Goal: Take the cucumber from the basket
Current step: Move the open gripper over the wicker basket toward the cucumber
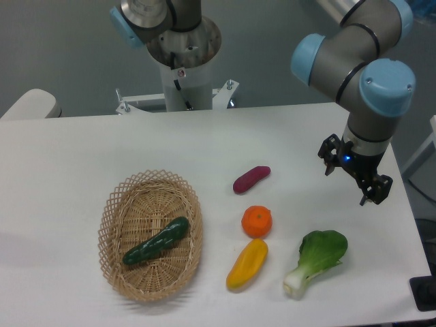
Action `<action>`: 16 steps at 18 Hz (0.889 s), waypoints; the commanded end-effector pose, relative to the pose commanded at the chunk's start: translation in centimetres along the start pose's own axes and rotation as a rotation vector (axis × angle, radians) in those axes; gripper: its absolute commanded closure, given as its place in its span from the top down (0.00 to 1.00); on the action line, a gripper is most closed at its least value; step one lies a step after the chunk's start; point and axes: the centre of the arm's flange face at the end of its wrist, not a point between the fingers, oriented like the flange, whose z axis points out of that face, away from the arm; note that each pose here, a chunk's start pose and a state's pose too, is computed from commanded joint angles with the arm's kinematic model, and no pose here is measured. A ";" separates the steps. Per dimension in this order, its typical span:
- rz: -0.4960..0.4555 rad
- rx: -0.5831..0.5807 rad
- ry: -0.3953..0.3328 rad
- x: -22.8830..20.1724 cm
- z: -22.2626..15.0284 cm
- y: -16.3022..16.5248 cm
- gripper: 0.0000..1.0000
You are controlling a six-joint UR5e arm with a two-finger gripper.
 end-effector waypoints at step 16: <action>-0.220 0.006 0.077 9.1 -1.6 -14.6 1.00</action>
